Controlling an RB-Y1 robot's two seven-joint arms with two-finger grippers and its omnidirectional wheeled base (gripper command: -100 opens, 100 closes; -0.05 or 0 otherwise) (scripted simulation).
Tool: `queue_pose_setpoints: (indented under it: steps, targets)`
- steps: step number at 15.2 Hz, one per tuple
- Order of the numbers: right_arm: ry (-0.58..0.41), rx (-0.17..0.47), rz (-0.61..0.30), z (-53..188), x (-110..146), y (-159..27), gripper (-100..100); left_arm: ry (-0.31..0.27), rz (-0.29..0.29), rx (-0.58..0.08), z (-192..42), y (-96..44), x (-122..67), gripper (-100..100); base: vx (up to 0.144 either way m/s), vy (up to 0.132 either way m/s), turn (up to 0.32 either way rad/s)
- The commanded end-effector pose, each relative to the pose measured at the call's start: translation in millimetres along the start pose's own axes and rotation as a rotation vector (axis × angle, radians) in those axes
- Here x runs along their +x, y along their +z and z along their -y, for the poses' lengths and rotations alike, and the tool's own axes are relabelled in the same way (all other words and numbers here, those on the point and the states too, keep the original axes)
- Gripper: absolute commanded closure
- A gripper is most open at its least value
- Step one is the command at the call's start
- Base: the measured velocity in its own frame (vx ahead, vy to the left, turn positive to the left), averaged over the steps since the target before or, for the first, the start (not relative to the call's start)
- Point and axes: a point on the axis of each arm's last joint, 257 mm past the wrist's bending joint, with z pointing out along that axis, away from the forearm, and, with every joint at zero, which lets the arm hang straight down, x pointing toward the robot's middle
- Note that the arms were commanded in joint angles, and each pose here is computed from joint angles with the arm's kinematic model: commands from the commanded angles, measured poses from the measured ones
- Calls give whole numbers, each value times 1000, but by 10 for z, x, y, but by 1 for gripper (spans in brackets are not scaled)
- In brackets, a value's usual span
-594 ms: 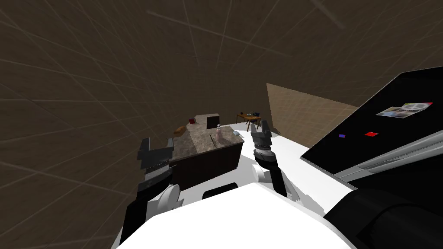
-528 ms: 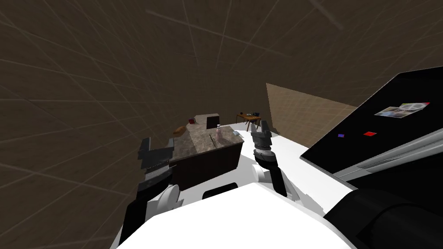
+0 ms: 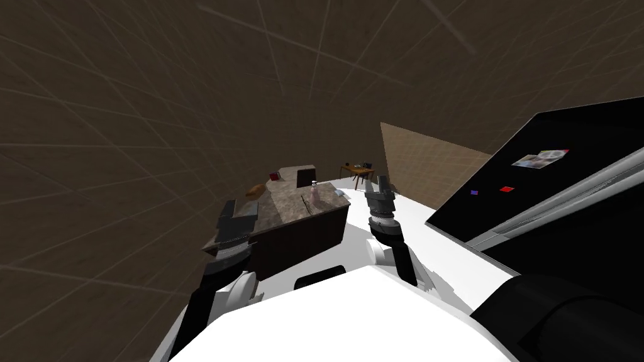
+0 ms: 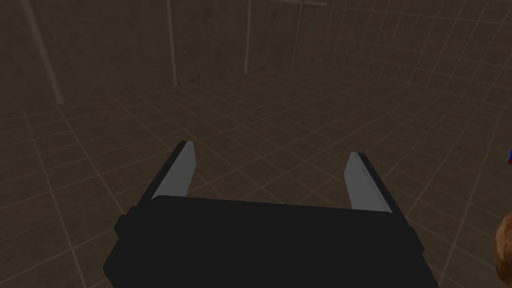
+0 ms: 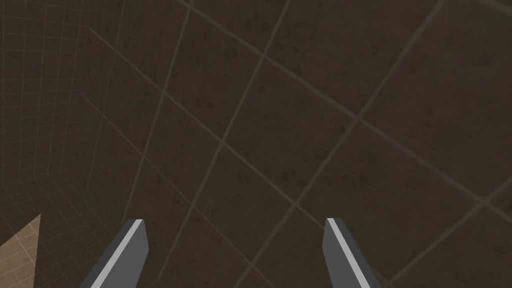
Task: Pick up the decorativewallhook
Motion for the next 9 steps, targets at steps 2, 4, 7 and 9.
queue_pose_setpoints:
  steps: [2,4,7,9]
  targets:
    - [0,0,0,0,0,0,0,105,-83,-14,-133,-41,88,-100,-32,-28,-131]
    - [0,0,0,0,0,0,0,172,-135,-21,-224,-75,139,-100,-33,-29,-145]
    - [0,0,0,0,0,0,0,253,-211,-28,-329,-121,200,-100,-34,-31,-149]
    - [0,0,0,0,0,0,0,332,-274,-32,-441,-176,240,-100,-30,-36,-210]
